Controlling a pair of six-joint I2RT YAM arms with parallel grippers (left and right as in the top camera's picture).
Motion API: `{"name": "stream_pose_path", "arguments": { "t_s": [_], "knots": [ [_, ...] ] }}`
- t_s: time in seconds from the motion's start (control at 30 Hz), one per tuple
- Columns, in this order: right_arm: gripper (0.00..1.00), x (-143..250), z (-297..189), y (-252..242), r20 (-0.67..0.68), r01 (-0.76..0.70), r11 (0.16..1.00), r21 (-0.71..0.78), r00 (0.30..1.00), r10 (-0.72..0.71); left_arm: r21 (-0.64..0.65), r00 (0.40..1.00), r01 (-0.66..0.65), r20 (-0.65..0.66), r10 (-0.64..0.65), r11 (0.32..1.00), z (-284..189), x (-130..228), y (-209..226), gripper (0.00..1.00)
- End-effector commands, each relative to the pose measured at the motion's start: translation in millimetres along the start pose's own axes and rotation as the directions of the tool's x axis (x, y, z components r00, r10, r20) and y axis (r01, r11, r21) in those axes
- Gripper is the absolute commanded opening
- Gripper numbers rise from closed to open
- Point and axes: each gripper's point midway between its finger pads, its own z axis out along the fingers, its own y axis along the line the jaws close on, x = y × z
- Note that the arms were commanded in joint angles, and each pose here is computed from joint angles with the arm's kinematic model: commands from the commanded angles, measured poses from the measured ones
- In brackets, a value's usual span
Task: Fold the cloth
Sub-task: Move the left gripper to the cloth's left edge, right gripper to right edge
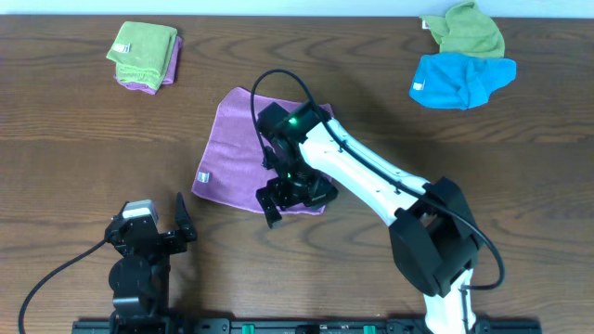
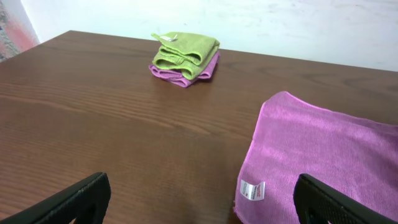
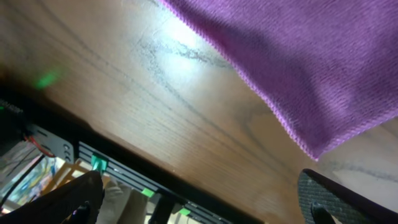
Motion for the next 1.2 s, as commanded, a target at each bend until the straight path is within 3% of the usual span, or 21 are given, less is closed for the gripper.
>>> {"name": "stream_pose_path", "arguments": {
  "t_s": [0.0, 0.03, 0.07, 0.13, 0.23, 0.3, 0.37, 0.43, 0.63, 0.77, 1.07, 1.1, 1.17],
  "knots": [
    [0.82, 6, -9, 9, 0.002, 0.007, 0.999, -0.034, 1.000, -0.007, -0.022, 1.000, -0.008, -0.026, 0.008, 1.000, 3, 12, 5, 0.95],
    [0.70, 10, -11, 12, -0.010, 0.022, 0.998, -0.054, 1.000, -0.023, -0.022, 1.000, -0.009, -0.026, 0.008, 1.000, 3, 12, 5, 0.95],
    [0.65, 12, -13, 14, -0.015, 0.029, 0.997, -0.069, 0.999, -0.030, -0.022, 1.000, -0.009, -0.026, 0.008, 1.000, 3, 12, 5, 0.95],
    [0.61, 17, -26, 19, 0.021, 0.049, 0.996, -0.078, 0.999, -0.047, -0.021, 1.000, -0.006, -0.007, 0.006, 1.000, 3, 7, 4, 0.95],
    [0.68, 24, -58, 24, 0.138, 0.096, 0.993, -0.072, 0.987, -0.085, 0.038, 0.999, 0.053, -0.005, -0.053, 0.998, 3, 6, -6, 0.95],
    [0.86, 33, -88, 22, 0.248, 0.124, 0.992, -0.026, 0.962, -0.114, 0.164, 0.981, 0.195, -0.045, -0.190, 0.967, 1, 7, -29, 0.95],
    [0.95, 45, -114, 21, 0.338, 0.143, 0.990, 0.010, 0.931, -0.138, 0.312, 0.908, 0.417, -0.183, -0.377, 0.854, -9, 13, -61, 0.96],
    [0.99, 60, -138, 24, 0.417, 0.169, 0.985, 0.012, 0.895, -0.159, 0.403, 0.837, 0.543, -0.321, -0.442, 0.737, -21, 17, -87, 0.95],
    [0.99, 98, -194, 37, 0.616, 0.255, 0.967, 0.002, 0.761, -0.201, 0.415, 0.784, 0.620, -0.353, -0.510, 0.666, -25, 8, -93, 0.95],
    [0.99, 108, -215, 42, 0.692, 0.290, 0.957, 0.005, 0.690, -0.213, 0.421, 0.787, 0.617, -0.336, -0.517, 0.665, -24, 3, -92, 0.95],
    [0.99, 127, -224, 37, 0.714, 0.294, 0.955, 0.028, 0.663, -0.225, 0.448, 0.759, 0.652, -0.387, -0.525, 0.612, -30, 1, -102, 0.95],
    [0.99, 128, -223, 36, 0.711, 0.287, 0.957, 0.033, 0.667, -0.225, 0.450, 0.760, 0.650, -0.383, -0.526, 0.612, -30, 0, -101, 1.00],
    [0.99, 129, -224, 28, 0.716, 0.259, 0.964, 0.060, 0.662, -0.222, 0.511, 0.783, 0.621, -0.371, -0.499, 0.594, -36, -9, -108, 0.90]
  ]
}}
